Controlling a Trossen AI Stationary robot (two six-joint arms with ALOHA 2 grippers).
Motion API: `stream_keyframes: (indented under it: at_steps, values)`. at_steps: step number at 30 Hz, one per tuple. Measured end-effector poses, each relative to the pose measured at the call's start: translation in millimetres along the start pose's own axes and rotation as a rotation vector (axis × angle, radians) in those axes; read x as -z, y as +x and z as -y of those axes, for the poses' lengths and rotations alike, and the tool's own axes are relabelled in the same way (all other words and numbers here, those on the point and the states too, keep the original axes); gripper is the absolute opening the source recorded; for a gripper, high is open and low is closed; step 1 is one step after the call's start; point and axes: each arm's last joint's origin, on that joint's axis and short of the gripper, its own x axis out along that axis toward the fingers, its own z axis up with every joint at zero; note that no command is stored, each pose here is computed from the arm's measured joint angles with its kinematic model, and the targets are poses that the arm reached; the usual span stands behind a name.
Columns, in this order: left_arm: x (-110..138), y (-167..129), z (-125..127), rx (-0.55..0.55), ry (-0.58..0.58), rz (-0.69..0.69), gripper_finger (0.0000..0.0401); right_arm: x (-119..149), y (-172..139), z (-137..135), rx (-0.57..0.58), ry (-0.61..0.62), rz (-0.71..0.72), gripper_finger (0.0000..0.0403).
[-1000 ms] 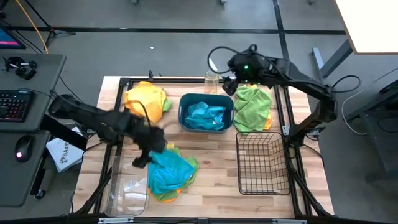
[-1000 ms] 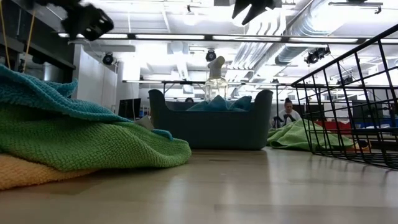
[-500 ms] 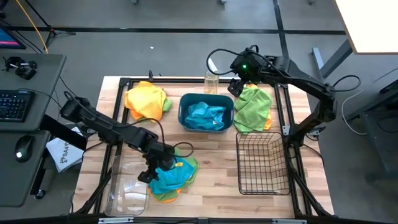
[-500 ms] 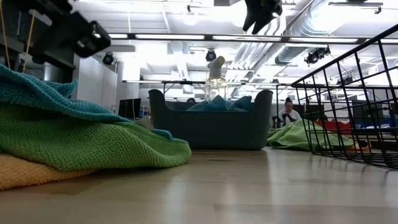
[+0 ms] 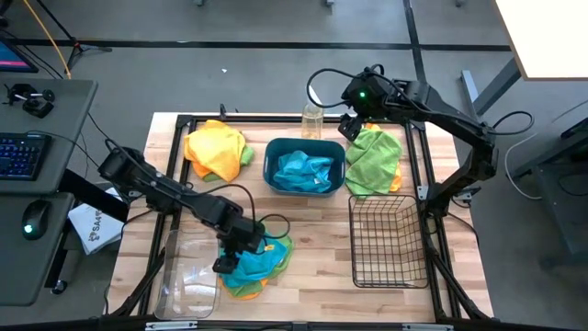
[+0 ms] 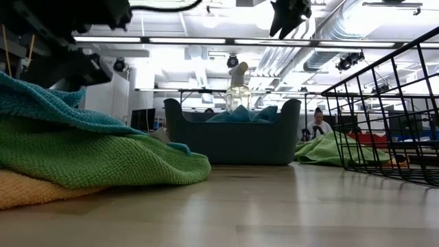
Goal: Sort microfiber towel by color & place in baskets
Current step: Put the blue towel into the blue bin
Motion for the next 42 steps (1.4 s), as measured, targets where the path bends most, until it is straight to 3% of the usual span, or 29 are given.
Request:
stream_keyframes:
  at_steps: [6,9,12,17,23,27,33,37,42]
  values:
    - [-1.3,11.6,-3.8,0.012,-0.072,-0.052,0.0207,0.0,0.1,0.0,0.000,0.000,0.000,0.0303]
    - [-1.2,11.8,-3.3,0.034,-0.079,-0.059,0.0138,0.0,0.1,0.0,0.000,0.000,0.000,0.0303]
    - [-0.4,8.9,-3.0,0.079,-0.074,-0.070,0.0029,0.0,0.1,0.0,0.000,0.000,0.000,0.0303]
    - [3.7,-21.7,-9.2,0.143,-0.106,-0.039,0.0003,0.8,0.1,0.0,0.001,0.000,-0.008,0.0303]
    - [-5.1,-127.4,-17.0,0.139,-0.049,0.324,0.0001,0.8,0.1,0.0,0.001,0.000,-0.008,0.0303]
    - [-11.3,-205.6,-22.8,-0.013,0.005,0.635,0.0001,-0.7,0.1,0.0,0.000,0.006,0.007,0.0303]
    - [-31.4,-305.2,-22.5,-0.164,0.248,1.137,0.0000,-6.9,-9.5,5.6,0.072,0.076,0.112,0.0303]
    - [-38.4,-335.5,-24.1,-0.248,0.429,1.324,0.0000,-7.4,-27.4,14.3,0.132,0.128,0.203,0.0303]
    - [-42.0,-333.5,-52.3,-0.350,0.415,1.268,0.0000,1.0,-49.6,24.7,0.188,0.212,0.250,0.0303]
